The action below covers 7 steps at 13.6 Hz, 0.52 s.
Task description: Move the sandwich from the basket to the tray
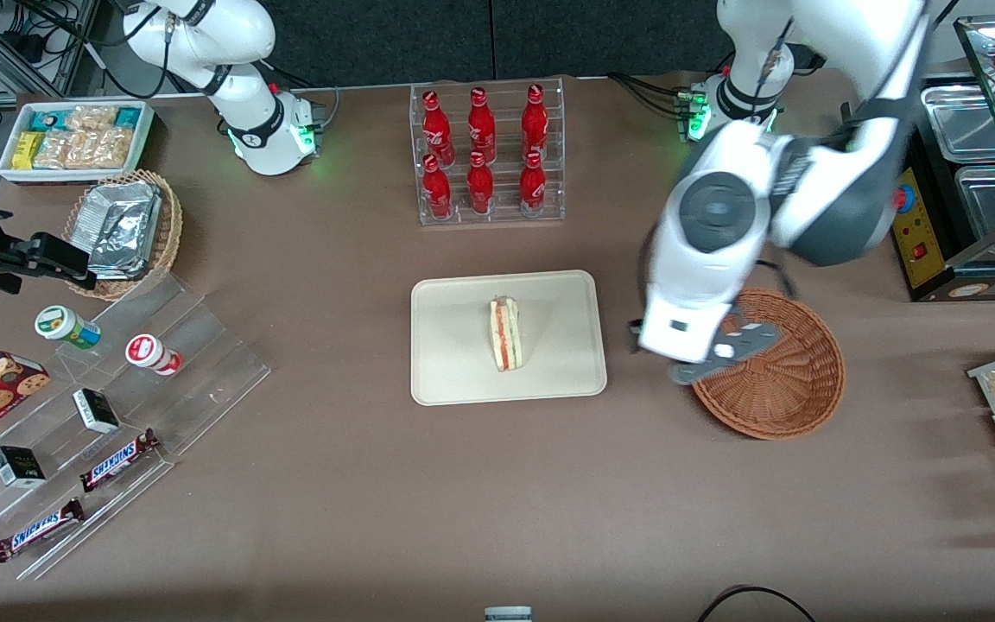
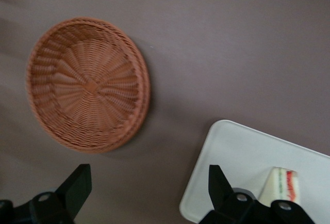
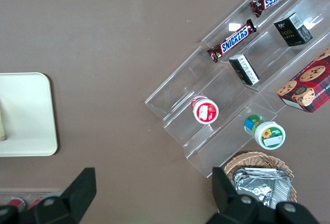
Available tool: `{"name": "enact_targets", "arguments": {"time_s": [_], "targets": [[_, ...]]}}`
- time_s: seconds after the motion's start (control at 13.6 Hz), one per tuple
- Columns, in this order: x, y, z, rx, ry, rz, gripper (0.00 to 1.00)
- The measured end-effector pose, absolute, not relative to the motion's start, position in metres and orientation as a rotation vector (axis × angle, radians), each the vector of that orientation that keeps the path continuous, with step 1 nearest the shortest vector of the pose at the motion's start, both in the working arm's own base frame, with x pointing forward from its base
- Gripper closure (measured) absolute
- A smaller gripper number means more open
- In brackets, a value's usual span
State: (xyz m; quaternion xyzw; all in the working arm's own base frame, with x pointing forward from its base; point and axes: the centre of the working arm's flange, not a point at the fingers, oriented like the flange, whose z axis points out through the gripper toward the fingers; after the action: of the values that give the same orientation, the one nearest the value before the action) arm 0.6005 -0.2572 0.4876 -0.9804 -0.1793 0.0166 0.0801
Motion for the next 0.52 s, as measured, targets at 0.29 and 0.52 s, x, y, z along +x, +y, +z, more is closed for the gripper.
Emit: {"name": "enact_targets", "arguments": {"time_s": [0.29, 0.52], "targets": [[0.601, -0.158, 0.534, -2.964, -0.369, 0.178, 0.0], [0.591, -0.098, 0.566, -3.013, -0.251, 0.239, 0.0]]}}
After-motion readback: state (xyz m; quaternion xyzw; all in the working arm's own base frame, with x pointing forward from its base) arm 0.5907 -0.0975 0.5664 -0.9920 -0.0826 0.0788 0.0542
